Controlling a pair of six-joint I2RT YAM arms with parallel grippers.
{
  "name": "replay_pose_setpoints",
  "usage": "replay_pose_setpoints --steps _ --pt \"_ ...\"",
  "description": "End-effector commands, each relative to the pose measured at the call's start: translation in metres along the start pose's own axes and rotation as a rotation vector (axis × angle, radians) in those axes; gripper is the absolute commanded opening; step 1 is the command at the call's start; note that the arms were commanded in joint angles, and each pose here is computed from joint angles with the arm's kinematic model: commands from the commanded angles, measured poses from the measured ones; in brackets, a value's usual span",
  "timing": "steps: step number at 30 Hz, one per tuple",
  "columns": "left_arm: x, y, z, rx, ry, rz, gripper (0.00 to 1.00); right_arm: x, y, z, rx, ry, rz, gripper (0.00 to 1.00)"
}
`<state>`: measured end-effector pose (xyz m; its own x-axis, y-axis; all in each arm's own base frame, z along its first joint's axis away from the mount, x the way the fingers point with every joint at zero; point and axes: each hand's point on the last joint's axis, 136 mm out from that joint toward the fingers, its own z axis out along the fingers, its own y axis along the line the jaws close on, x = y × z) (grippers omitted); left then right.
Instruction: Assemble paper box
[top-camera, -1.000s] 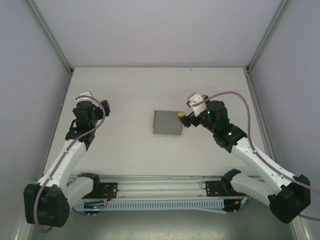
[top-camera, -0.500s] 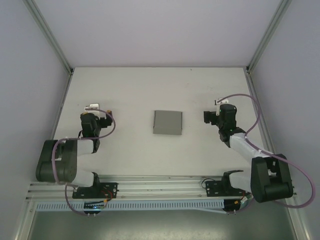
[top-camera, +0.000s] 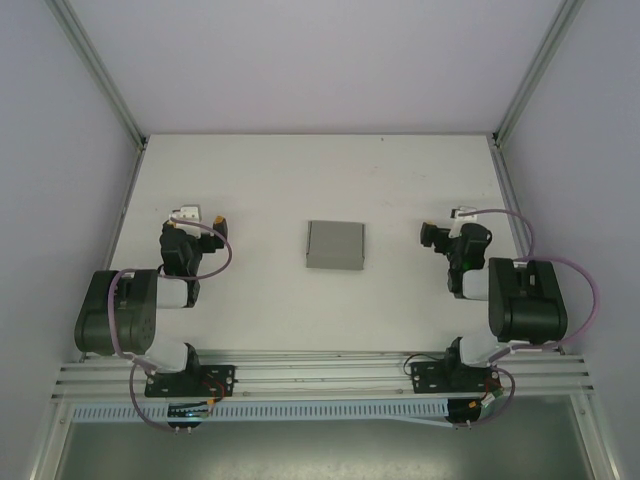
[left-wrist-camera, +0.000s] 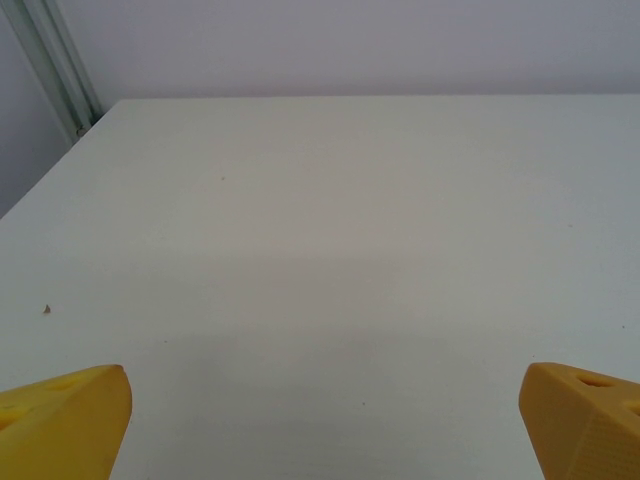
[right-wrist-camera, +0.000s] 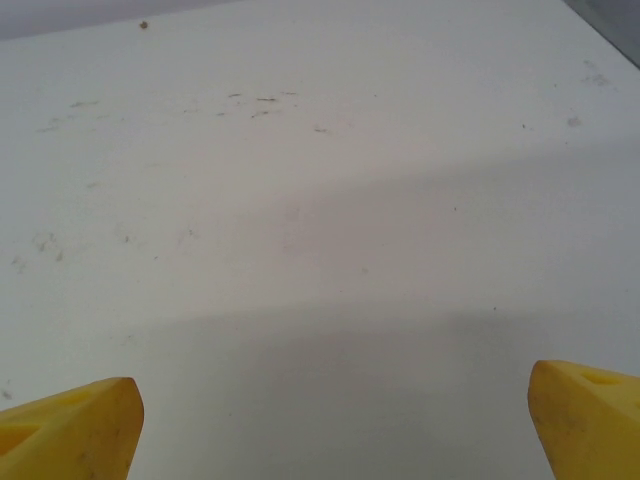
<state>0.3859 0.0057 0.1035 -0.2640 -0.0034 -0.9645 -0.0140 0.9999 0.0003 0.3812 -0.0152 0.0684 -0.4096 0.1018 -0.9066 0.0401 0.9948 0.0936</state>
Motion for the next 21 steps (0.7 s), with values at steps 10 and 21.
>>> replay_pose_setpoints --steps 10,21 --pt "-0.0108 -0.0014 -0.0005 0.016 -0.043 0.012 0.99 -0.0247 0.0047 0.0043 0.002 -0.075 0.045 0.99" --pt "-0.0098 -0.002 -0.0008 0.018 -0.042 0.011 0.99 -0.0244 0.0014 0.0049 0.035 -0.07 0.049 0.99"
